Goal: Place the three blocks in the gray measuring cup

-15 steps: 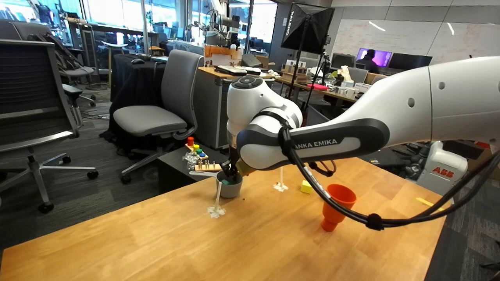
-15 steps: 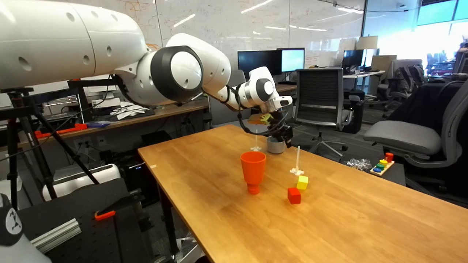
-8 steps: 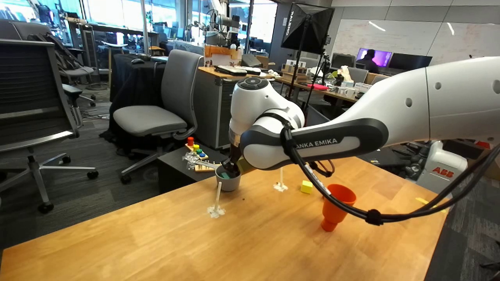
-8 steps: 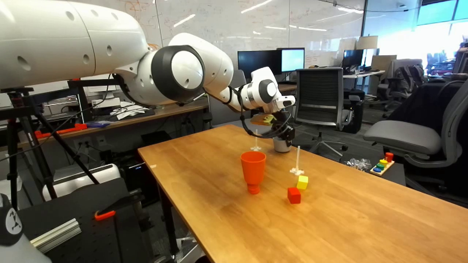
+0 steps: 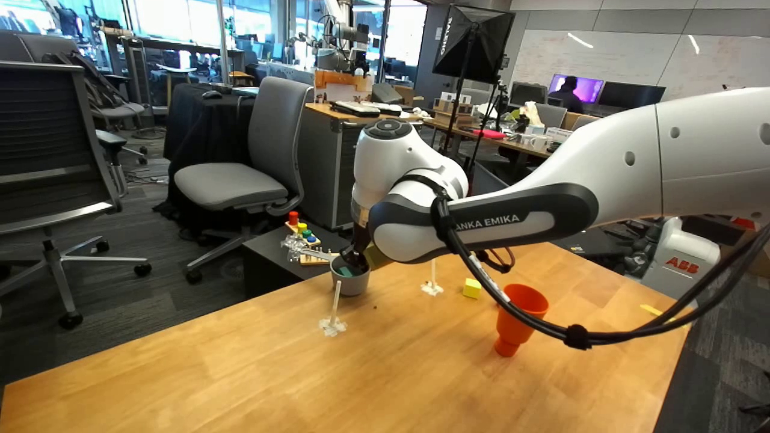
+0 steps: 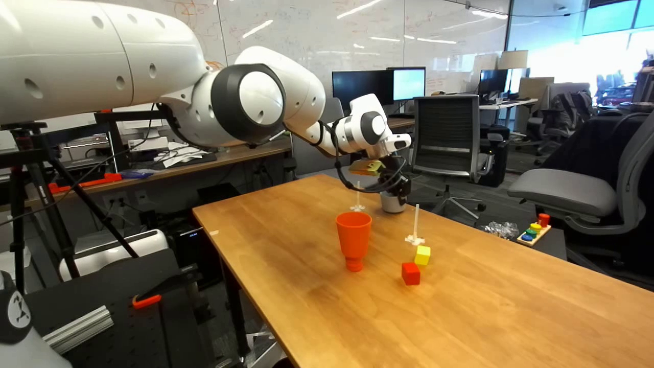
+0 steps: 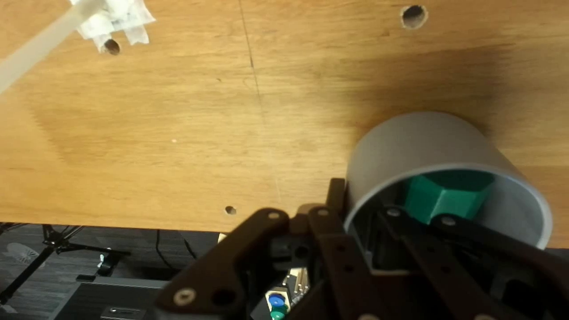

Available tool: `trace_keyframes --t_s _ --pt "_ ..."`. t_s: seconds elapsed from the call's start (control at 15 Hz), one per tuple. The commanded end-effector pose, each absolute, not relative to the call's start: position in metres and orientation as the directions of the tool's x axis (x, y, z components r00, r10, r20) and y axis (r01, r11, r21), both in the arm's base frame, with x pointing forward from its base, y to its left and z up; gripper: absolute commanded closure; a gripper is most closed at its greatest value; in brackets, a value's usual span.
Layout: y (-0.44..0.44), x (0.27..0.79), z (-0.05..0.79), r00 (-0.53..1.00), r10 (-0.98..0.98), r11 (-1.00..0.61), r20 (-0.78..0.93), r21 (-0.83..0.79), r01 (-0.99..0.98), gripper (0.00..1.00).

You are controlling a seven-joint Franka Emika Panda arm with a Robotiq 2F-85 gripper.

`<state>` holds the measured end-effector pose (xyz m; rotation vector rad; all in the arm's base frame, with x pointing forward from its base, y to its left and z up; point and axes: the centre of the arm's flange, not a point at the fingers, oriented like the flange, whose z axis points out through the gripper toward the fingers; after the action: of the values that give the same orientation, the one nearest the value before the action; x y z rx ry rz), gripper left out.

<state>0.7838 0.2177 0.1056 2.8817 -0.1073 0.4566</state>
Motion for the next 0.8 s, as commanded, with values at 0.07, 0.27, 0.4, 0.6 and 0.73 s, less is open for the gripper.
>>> trace_keyframes --t_s 0.07,0.27,0.4,0.6,0.73 --pt "0.212 0.709 0.099 0.965 0.037 -0.967 0.261 0.255 -0.032 0.97" --pt "0.216 0.707 0.099 0.966 0.074 -0.963 0.249 0.27 0.004 0.97" --pt "0.219 0.707 0.099 0.967 0.095 -0.96 0.236 0.279 0.026 0.97" --pt "0.221 0.705 0.099 0.966 0.125 -0.949 0.226 0.312 0.05 0.97" --pt "0.222 0.705 0.1 0.956 0.138 -0.939 0.258 0.34 0.044 0.95"
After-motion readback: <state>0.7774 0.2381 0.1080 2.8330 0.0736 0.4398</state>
